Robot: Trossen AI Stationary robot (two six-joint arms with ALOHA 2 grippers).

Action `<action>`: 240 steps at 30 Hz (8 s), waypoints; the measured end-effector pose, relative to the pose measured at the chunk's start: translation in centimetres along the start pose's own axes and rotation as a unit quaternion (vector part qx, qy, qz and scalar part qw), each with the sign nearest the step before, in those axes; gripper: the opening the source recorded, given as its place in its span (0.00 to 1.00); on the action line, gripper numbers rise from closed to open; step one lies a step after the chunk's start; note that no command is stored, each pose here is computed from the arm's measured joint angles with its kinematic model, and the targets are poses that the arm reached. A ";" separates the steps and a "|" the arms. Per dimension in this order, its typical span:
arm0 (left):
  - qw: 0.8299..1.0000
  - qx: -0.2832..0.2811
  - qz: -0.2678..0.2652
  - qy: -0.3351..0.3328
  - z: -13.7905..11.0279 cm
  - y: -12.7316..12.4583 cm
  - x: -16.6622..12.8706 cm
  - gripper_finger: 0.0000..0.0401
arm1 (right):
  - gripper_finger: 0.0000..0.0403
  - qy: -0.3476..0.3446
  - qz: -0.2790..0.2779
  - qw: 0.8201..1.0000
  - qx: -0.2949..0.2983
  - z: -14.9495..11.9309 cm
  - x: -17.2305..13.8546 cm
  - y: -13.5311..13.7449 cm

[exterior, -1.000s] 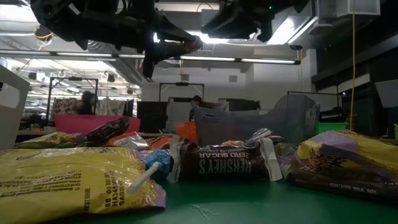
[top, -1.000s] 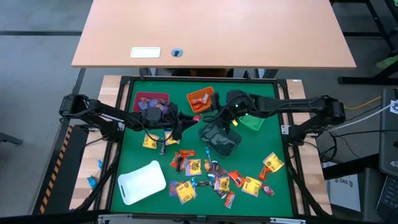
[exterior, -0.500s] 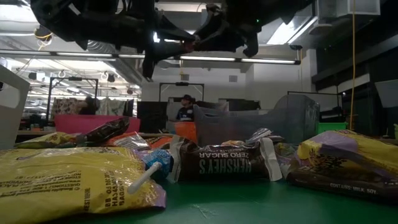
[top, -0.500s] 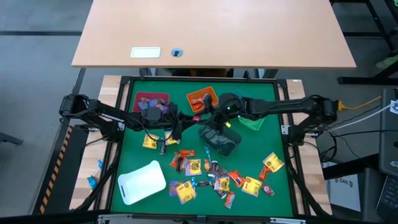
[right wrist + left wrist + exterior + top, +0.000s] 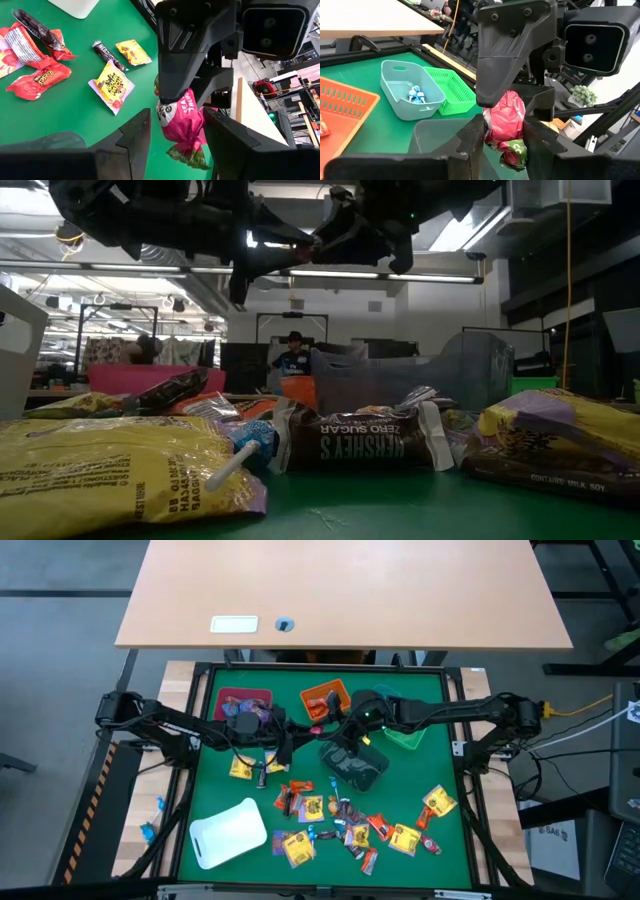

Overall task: Sort candy
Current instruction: Put the red chocolate into the green bin, then put the yellow candy pack into the black bin

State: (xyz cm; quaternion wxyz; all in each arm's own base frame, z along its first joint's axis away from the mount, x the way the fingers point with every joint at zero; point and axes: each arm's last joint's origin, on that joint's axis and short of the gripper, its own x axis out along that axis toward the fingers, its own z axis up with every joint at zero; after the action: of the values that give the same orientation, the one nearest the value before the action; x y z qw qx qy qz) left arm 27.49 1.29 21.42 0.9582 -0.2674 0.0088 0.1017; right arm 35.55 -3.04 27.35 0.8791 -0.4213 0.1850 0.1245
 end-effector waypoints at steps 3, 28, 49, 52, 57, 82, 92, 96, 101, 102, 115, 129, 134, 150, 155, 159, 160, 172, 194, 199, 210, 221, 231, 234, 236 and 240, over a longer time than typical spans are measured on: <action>1.000 0.000 0.000 0.000 0.0 0.0 0.0 0.26 | 0.40 0.000 0.000 1.000 0.000 0.0 0.0 0.0; 1.000 0.002 0.010 0.003 -0.1 0.1 0.0 0.43 | 0.24 0.029 0.018 0.999 0.005 -0.4 -0.1 0.4; 1.000 0.005 0.016 0.014 -0.3 0.3 0.0 0.47 | 0.24 0.396 0.130 0.883 0.214 -2.1 -11.0 4.0; 1.000 0.005 0.017 0.014 -0.3 0.3 0.0 0.47 | 0.24 0.447 0.148 0.845 0.252 -2.5 -11.9 4.9; 0.999 0.028 0.017 0.016 -0.3 0.3 0.0 0.47 | 0.24 0.485 0.165 0.816 0.267 -3.9 -11.8 6.8; 0.993 0.109 -0.018 0.049 -0.7 0.2 0.0 0.47 | 0.42 0.569 0.109 0.792 0.193 -6.6 -11.5 9.3; 0.964 0.208 -0.002 0.165 -2.9 0.9 -0.6 0.47 | 0.56 0.569 0.109 0.792 0.193 -6.6 -11.5 9.3; 0.939 0.229 0.011 0.255 -4.7 1.0 -1.5 0.47 | 0.56 0.569 0.110 0.792 0.193 -6.6 -11.5 9.3; 0.900 0.250 0.032 0.355 -6.7 1.1 -2.9 0.47 | 0.56 0.568 0.110 0.792 0.194 -6.6 -11.5 9.3; 0.893 0.256 0.038 0.367 -7.0 1.1 -3.2 0.47 | 0.56 0.568 0.110 0.792 0.194 -6.6 -11.5 9.3; 0.836 0.323 0.119 0.427 -9.1 1.5 -4.6 0.47 | 0.56 0.568 0.110 0.792 0.194 -6.6 -11.5 9.3; 0.840 0.319 0.121 0.421 -9.5 1.6 -4.0 0.17 | 0.56 0.574 0.098 0.785 0.213 -6.4 -11.7 9.2; 0.853 0.304 0.101 0.413 -8.6 0.7 -3.1 0.04 | 0.56 0.578 0.089 0.779 0.227 -5.6 -12.2 8.1; 0.897 0.246 -0.008 0.367 -3.1 -3.8 0.9 0.00 | 0.56 0.461 0.170 0.760 0.425 -2.4 -14.8 6.5; 0.919 0.241 -0.033 0.311 -1.8 -5.1 1.8 0.00 | 0.56 0.430 0.178 0.745 0.478 -1.8 -15.9 6.4; 0.940 0.240 -0.033 0.239 -0.9 -5.7 2.6 0.00 | 0.56 0.396 0.207 0.748 0.490 -0.9 -16.3 6.8; 0.944 0.239 -0.032 0.225 -0.8 -5.7 2.8 0.00 | 0.56 0.388 0.212 0.753 0.487 -0.6 -16.3 6.9; 0.957 0.264 -0.040 0.117 -3.6 -5.0 7.0 0.00 | 0.56 0.380 0.240 0.757 0.474 2.9 -15.8 10.7; 0.957 0.263 0.022 0.124 -4.6 -1.7 8.7 0.27 | 0.56 0.542 0.134 0.648 0.519 0.1 -16.2 19.9; 0.957 0.263 0.021 0.124 -4.6 -1.7 8.7 0.29 | 0.56 0.568 0.131 0.626 0.518 -1.0 -16.3 21.1; 0.961 0.243 0.037 0.127 -4.4 -1.2 8.7 0.30 | 0.56 0.553 0.156 0.620 0.535 -2.5 -15.5 22.9; 0.983 0.112 -0.010 0.144 -3.7 -1.5 8.9 0.37 | 0.56 0.553 0.167 0.621 0.530 -2.5 -15.6 22.9; 0.975 0.144 0.032 0.166 -4.1 -0.9 8.8 0.47 | 0.56 0.553 0.168 0.621 0.529 -2.5 -15.6 22.9; 0.975 0.149 0.043 0.161 -4.1 -0.8 8.8 0.54 | 0.56 0.553 0.168 0.621 0.529 -2.5 -15.6 22.9; 0.975 0.149 0.042 0.161 -4.1 -0.8 8.8 0.58 | 0.56 0.553 0.168 0.621 0.529 -2.5 -15.6 22.9; 0.975 0.150 0.042 0.161 -4.1 -0.8 8.8 0.60 | 0.56 0.554 0.168 0.621 0.528 -2.5 -15.6 22.9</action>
State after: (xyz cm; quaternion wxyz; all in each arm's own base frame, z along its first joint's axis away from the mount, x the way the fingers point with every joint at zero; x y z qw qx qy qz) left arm 36.41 0.16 17.71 0.9682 -0.1332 0.1893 0.0951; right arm 12.41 8.12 16.70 0.6455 0.1649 0.7381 -0.1062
